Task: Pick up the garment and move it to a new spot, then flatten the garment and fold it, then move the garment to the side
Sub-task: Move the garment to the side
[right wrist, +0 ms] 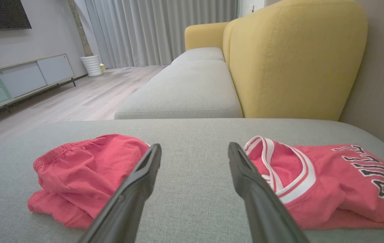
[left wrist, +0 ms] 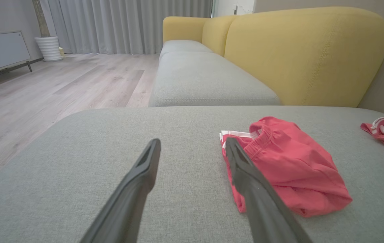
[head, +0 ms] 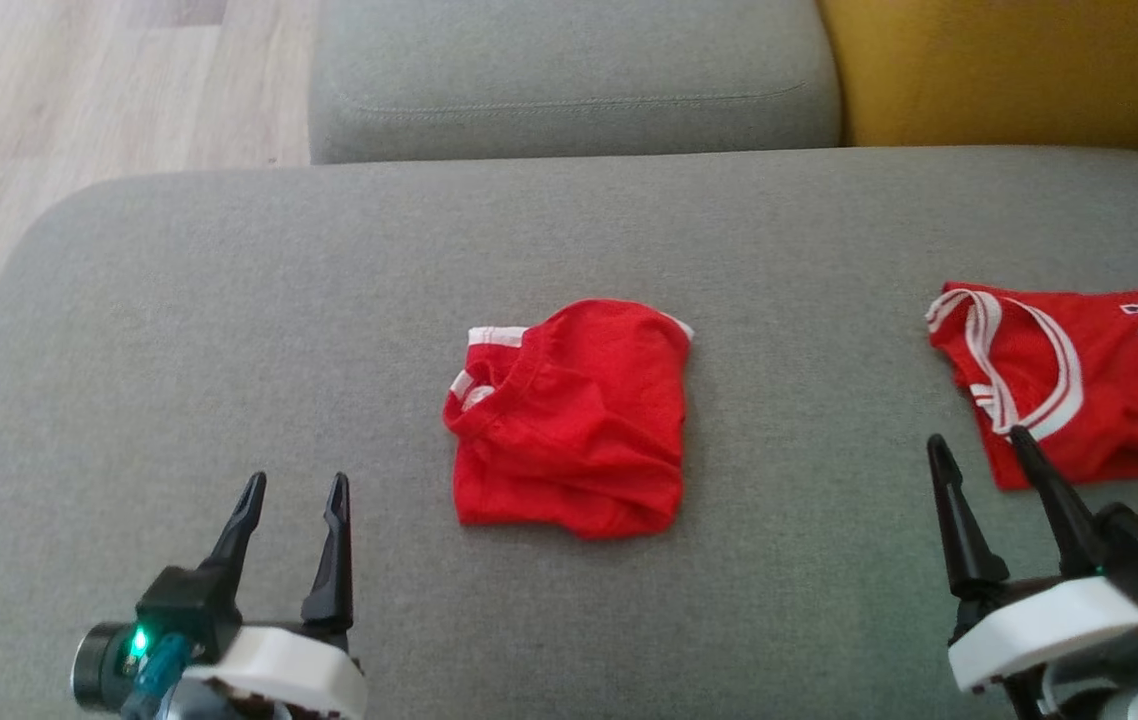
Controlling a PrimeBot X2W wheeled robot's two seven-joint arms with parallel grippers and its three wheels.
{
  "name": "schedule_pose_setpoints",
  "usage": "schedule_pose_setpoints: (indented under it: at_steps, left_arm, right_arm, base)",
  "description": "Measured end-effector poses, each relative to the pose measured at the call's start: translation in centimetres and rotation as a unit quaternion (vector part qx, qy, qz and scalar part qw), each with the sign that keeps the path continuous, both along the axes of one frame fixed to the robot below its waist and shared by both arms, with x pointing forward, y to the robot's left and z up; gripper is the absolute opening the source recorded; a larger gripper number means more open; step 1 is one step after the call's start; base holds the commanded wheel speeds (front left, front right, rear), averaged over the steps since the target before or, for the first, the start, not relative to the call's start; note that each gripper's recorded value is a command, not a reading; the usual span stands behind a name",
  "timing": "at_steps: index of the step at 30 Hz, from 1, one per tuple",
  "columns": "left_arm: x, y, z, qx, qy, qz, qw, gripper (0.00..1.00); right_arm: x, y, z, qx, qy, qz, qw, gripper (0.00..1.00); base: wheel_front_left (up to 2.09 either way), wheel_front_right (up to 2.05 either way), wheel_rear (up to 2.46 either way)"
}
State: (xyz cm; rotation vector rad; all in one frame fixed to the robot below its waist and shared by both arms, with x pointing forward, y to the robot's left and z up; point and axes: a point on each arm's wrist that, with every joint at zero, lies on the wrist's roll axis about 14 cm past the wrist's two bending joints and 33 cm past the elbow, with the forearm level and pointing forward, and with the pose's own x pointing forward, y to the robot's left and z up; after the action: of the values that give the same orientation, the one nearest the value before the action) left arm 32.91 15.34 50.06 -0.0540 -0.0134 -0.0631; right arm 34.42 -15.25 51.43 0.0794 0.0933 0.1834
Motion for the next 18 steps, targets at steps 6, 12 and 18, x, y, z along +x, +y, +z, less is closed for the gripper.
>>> schedule_pose_setpoints:
  at_steps: [6,12,18]
  left_arm:
    - [1.0,0.2,1.0,-0.003,-0.018,0.001,1.000,1.00]
    - [2.3,1.0,2.1,-0.007,-0.038,0.017,0.999,1.00]
    - [3.0,1.5,1.8,-0.010,-0.034,0.026,0.999,1.00]
  right_arm:
    - [1.3,1.1,-2.9,0.015,0.047,0.014,0.999,1.00]
    - [4.8,5.7,-5.0,0.025,0.081,0.078,0.993,1.00]
    - [5.8,10.4,-9.9,0.039,0.159,0.136,0.977,1.00]
  base:
    - [0.00,0.00,0.00]
    - [0.00,0.00,0.00]
    - [0.00,0.00,0.00]
